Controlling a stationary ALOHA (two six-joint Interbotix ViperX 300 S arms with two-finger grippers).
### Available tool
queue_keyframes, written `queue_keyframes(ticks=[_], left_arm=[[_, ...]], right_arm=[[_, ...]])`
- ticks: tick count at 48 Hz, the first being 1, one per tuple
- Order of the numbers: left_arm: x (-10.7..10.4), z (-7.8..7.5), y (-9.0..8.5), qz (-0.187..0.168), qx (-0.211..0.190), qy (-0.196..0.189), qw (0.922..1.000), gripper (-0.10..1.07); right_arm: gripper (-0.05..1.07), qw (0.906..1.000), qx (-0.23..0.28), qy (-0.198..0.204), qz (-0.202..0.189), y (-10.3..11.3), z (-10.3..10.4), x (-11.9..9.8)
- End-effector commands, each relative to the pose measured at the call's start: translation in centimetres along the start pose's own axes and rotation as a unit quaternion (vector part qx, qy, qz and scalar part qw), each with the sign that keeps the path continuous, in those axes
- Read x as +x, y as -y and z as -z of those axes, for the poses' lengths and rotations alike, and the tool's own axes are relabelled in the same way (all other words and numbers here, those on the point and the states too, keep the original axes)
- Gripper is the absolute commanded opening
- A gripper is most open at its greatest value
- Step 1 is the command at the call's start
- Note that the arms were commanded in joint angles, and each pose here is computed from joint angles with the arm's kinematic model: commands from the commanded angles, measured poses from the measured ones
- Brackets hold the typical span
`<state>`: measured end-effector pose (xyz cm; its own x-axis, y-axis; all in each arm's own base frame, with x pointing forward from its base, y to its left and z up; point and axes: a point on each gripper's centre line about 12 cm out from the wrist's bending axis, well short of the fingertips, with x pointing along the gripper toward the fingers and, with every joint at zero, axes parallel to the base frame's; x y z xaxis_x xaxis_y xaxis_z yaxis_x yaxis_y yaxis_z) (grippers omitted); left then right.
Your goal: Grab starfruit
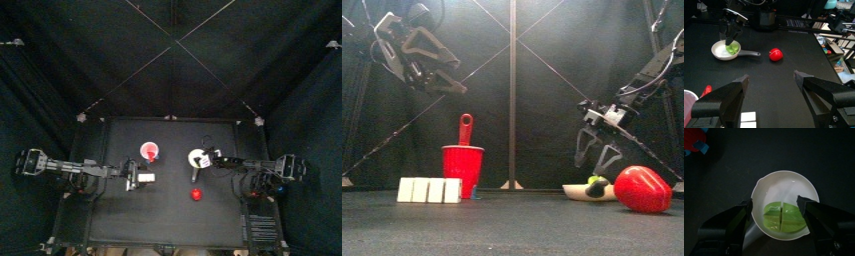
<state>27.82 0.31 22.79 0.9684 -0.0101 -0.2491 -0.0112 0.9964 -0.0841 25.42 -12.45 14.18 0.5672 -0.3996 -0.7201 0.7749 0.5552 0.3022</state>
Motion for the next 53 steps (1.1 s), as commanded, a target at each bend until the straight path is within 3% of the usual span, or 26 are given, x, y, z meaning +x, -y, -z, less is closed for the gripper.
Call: queue_keyframes(ticks=[1,16,25,40,53], left_arm=[[0.1,-0.6,0.0,-0.001,0.000,0.010,0.9999,1.04],[0.1,-0.6,-0.1,-0.002,-0.001,0.009,1.0000,1.04],[0.1,-0.5,0.0,-0.001,0.001,0.009,1.0000,1.04],[0.1,-0.5,-0.1,-0.001,0.000,0.009,1.0000,1.04],[0.1,-0.5,-0.1,-0.001,0.000,0.009,1.0000,1.04]], right_arm=[[1.00,0.9999,0.001,0.010,-0.008,-0.3,-0.5,-0.5],[1.00,0.9992,-0.025,0.021,-0.021,-1.0,-0.8,-1.0],[1.00,0.9941,-0.099,0.028,-0.034,-1.7,-0.4,-1.5],[1.00,0.9743,-0.219,0.032,-0.041,-1.9,0.7,-2.3],[1.00,0.9778,-0.208,0.020,-0.022,-0.5,1.8,-2.7]])
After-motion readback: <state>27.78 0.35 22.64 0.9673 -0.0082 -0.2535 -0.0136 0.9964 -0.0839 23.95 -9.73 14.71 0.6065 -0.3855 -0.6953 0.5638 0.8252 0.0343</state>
